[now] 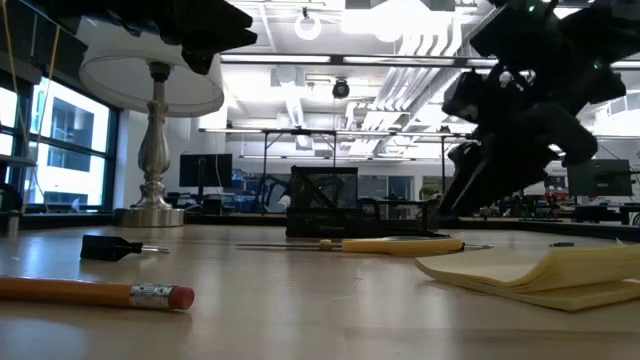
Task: Pick and place office supplies into organizer
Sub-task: Put the top black binder clip into the black desk organizer
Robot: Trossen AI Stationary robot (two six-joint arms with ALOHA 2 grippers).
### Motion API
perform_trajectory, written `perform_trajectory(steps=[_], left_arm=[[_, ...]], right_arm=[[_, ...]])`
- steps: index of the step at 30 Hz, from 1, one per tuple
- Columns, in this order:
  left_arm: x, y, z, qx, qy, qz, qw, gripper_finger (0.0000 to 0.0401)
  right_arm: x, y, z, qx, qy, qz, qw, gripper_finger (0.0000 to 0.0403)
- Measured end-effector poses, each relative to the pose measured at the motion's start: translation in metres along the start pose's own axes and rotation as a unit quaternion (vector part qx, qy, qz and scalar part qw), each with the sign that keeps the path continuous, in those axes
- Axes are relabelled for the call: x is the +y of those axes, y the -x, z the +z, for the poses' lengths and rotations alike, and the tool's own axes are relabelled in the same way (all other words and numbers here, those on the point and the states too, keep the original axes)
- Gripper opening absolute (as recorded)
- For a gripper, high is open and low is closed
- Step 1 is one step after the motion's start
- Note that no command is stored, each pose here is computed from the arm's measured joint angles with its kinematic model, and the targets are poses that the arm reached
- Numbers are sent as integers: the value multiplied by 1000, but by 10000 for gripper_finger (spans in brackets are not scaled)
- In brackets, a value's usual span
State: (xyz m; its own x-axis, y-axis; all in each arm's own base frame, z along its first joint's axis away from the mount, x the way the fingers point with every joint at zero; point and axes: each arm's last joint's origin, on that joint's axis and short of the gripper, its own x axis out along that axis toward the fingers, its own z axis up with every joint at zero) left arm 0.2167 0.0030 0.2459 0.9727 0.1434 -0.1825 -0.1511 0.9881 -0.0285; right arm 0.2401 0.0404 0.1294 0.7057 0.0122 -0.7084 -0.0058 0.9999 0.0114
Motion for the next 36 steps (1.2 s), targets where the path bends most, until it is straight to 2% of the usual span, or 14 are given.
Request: perform_trajectory(steps=[7,19,27,36], left_arm=[[0,0,0,0,1,0,1000,131],[0,0,0,0,1,0,1000,131],[0,0,0,1,2,0,1000,131],[0,0,-1,4,1,0,1000,131]], right_arm=[[-2,-13,-10,19,-6,-35,999,246],[1,-14,-7,8,-10,6,1000,248],[-2,-22,-12,18,3,-38,999,248],[-2,-32,-14,10,0,-23,1000,248]])
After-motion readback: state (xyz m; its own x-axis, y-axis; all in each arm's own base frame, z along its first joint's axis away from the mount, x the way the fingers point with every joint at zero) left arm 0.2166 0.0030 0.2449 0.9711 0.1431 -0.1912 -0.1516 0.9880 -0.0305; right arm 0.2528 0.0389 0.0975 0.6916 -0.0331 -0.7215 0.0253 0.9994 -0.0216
